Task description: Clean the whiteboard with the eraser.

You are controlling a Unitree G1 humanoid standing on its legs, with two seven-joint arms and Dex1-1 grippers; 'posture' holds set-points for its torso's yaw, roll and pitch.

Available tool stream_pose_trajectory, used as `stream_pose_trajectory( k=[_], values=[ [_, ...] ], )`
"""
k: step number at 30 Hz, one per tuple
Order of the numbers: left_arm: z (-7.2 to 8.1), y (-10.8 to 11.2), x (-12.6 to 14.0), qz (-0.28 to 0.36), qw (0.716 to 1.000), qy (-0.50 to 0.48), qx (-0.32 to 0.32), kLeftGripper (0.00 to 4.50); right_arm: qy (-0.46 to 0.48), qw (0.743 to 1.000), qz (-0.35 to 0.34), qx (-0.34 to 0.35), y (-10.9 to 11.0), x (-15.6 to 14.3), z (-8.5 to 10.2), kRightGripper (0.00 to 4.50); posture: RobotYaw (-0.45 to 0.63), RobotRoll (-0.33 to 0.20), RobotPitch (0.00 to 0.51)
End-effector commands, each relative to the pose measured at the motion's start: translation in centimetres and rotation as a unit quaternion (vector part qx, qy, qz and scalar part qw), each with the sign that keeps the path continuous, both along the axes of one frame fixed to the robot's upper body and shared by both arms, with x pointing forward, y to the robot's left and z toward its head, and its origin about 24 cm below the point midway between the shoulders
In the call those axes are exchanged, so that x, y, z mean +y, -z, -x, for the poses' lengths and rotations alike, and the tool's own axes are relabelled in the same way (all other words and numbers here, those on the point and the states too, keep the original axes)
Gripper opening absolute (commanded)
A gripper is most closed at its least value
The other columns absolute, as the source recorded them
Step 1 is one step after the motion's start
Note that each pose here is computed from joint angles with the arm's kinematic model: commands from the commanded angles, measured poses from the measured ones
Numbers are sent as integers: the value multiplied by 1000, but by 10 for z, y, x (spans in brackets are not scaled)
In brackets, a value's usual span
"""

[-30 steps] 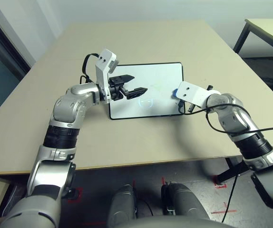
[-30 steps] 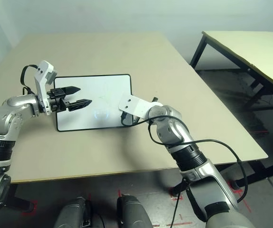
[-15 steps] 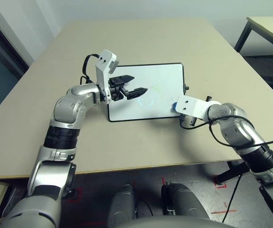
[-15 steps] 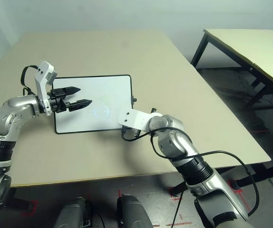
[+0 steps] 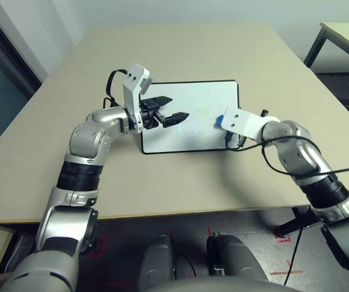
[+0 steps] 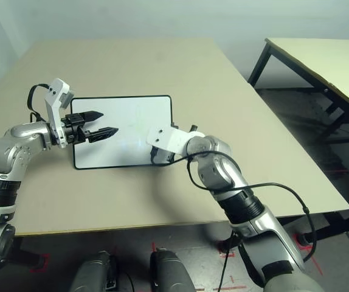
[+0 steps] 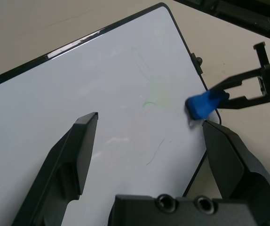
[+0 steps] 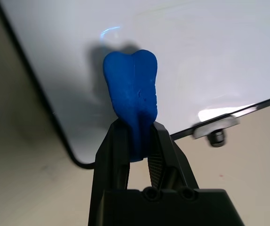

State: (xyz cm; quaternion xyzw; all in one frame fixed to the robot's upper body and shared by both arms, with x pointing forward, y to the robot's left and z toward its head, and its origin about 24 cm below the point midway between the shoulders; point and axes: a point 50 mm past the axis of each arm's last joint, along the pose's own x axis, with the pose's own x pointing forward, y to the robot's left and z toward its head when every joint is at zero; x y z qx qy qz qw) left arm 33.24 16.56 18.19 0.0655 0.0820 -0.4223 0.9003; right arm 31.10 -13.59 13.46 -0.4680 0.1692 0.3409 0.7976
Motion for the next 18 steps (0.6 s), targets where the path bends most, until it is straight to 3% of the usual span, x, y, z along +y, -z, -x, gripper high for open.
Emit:
stream_pose_trajectory(
  k=[1, 11, 14, 18],
  values=[
    [2, 3, -1, -4, 1000, 2, 4, 4500, 1, 1000, 10, 27, 9, 2, 3, 547, -26, 0, 68],
    [1, 3, 3, -10, 1000, -1, 7, 4500, 14, 992, -74, -103, -50, 30, -48, 546, -30, 0, 65],
    [2, 4, 5, -13, 1000, -1, 10, 4500, 7, 993, -64, -101, -48, 32, -52, 546, -23, 0, 66],
    [4, 3, 9, -14, 1000, -6, 10, 4500, -20, 998, -28, -55, -27, 33, -37, 546, -19, 0, 69]
  ],
)
